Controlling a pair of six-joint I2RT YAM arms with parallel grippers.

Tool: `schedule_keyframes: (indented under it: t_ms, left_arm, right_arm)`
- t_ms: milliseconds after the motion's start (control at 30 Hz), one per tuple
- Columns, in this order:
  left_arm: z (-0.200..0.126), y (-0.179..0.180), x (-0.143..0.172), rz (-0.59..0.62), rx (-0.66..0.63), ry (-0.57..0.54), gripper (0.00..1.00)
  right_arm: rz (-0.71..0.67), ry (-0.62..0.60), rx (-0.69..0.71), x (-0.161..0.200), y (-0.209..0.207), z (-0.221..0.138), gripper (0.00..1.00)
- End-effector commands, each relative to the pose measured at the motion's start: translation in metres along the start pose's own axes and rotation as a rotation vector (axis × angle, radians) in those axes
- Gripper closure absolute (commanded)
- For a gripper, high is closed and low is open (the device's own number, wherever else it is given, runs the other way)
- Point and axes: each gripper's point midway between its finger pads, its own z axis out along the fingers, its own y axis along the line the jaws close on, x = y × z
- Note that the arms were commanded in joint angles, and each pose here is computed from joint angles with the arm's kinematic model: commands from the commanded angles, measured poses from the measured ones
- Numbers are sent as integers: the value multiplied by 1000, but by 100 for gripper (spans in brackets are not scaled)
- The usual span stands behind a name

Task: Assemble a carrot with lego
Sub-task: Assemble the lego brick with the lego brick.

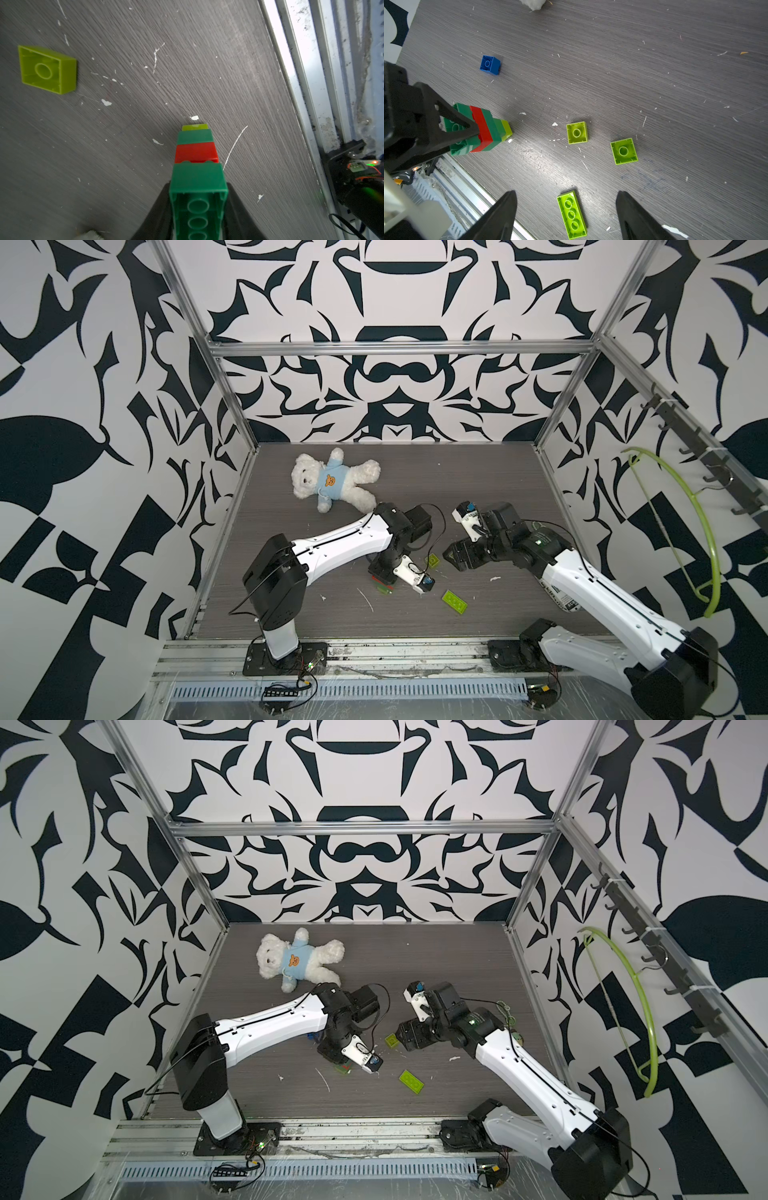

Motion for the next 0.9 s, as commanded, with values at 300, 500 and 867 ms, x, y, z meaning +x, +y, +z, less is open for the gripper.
schedule_keyframes:
  t_ms: [300, 500, 867]
  left_arm:
    - [-8, -5, -4, -43, 13, -5, 100]
    - [-11, -3, -7, -60, 11, -15, 100]
    - [-1, -13, 0, 2, 30, 8, 100]
  right_arm:
    - [-14, -16, -17, -1, 3, -2, 20]
    - [-12, -12, -17, 0, 2, -1, 20]
    - [-10, -10, -21, -1, 3, 1, 20]
